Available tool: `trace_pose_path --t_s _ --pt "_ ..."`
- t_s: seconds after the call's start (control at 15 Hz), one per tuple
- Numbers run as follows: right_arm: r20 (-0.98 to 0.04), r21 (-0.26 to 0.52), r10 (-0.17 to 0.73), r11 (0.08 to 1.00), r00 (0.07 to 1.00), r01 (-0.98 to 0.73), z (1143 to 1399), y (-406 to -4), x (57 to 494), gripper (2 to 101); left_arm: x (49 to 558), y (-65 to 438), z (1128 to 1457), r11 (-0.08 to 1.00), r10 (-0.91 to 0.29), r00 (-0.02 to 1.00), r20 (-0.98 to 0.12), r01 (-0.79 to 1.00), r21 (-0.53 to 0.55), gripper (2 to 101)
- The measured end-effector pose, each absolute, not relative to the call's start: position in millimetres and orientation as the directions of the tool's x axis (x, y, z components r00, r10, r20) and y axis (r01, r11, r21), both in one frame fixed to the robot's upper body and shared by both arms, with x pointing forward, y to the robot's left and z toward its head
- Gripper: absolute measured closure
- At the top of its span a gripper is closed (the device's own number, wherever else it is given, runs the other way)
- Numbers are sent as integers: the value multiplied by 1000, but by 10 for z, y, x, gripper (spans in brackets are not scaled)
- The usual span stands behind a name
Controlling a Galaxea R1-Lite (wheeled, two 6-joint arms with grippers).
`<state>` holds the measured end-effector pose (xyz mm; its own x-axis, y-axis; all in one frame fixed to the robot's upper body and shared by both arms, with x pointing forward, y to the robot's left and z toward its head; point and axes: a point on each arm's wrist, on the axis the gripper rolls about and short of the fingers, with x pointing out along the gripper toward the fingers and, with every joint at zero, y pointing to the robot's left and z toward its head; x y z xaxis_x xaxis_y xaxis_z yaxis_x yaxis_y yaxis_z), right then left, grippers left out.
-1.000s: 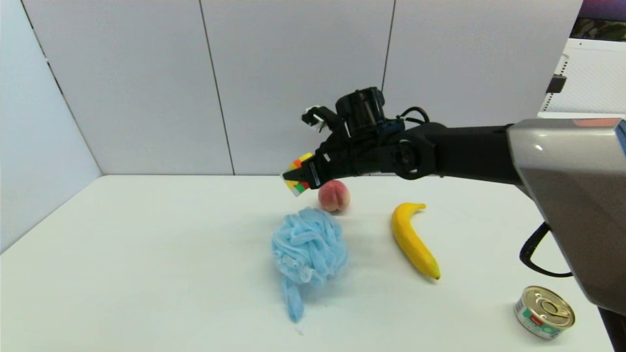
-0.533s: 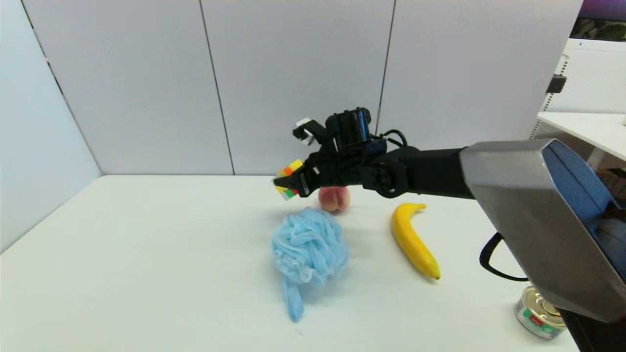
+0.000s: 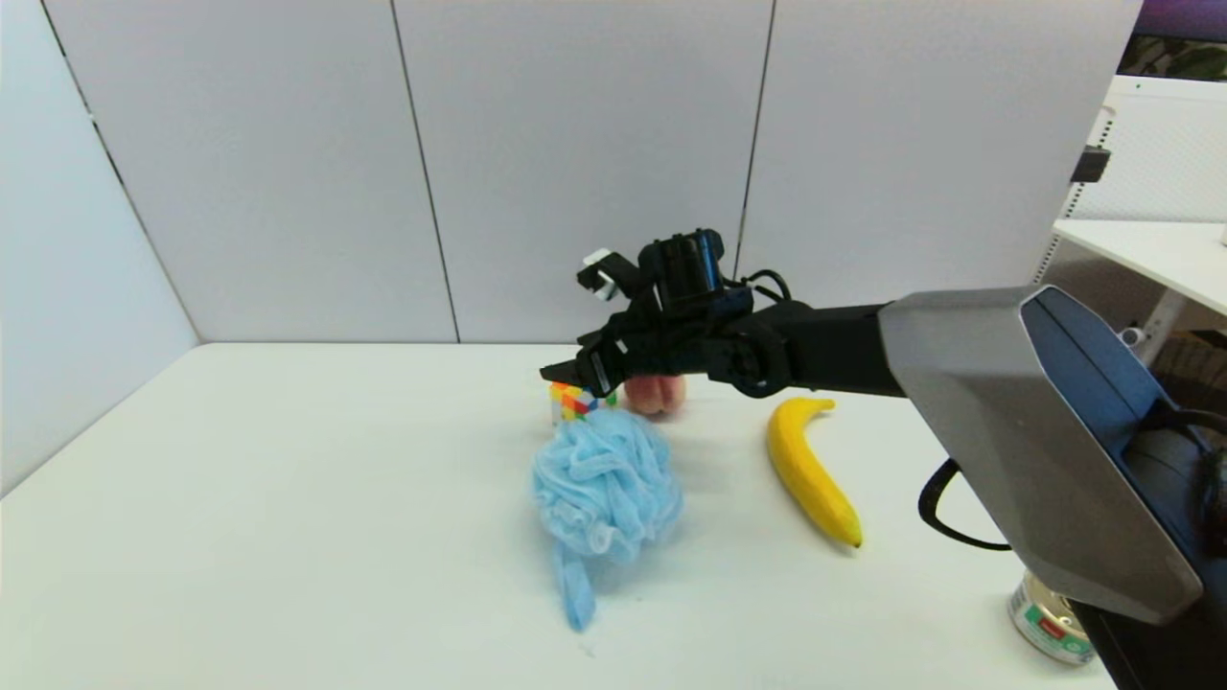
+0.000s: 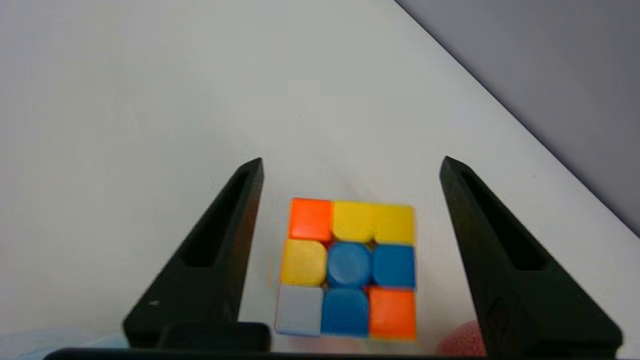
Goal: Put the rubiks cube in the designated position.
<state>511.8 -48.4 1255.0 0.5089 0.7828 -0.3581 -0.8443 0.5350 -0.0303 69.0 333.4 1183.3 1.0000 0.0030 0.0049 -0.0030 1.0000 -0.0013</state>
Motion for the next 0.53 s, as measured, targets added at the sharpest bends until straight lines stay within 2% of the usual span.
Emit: trace_pose_path --t_s 0.27,0.4,0.53 --pt "-299 -41 796 540 526 -840 12628 -471 5130 199 690 3334 11834 1000 3 1000 6 -3 -1 54" --pt "-231 -38 811 544 537 -838 12833 -480 5088 165 690 3334 11833 1000 3 1000 5 -3 -1 54" --pt "-143 -25 836 532 530 -846 13176 -533 4985 137 690 3334 11834 1000 3 1000 6 -3 -1 54"
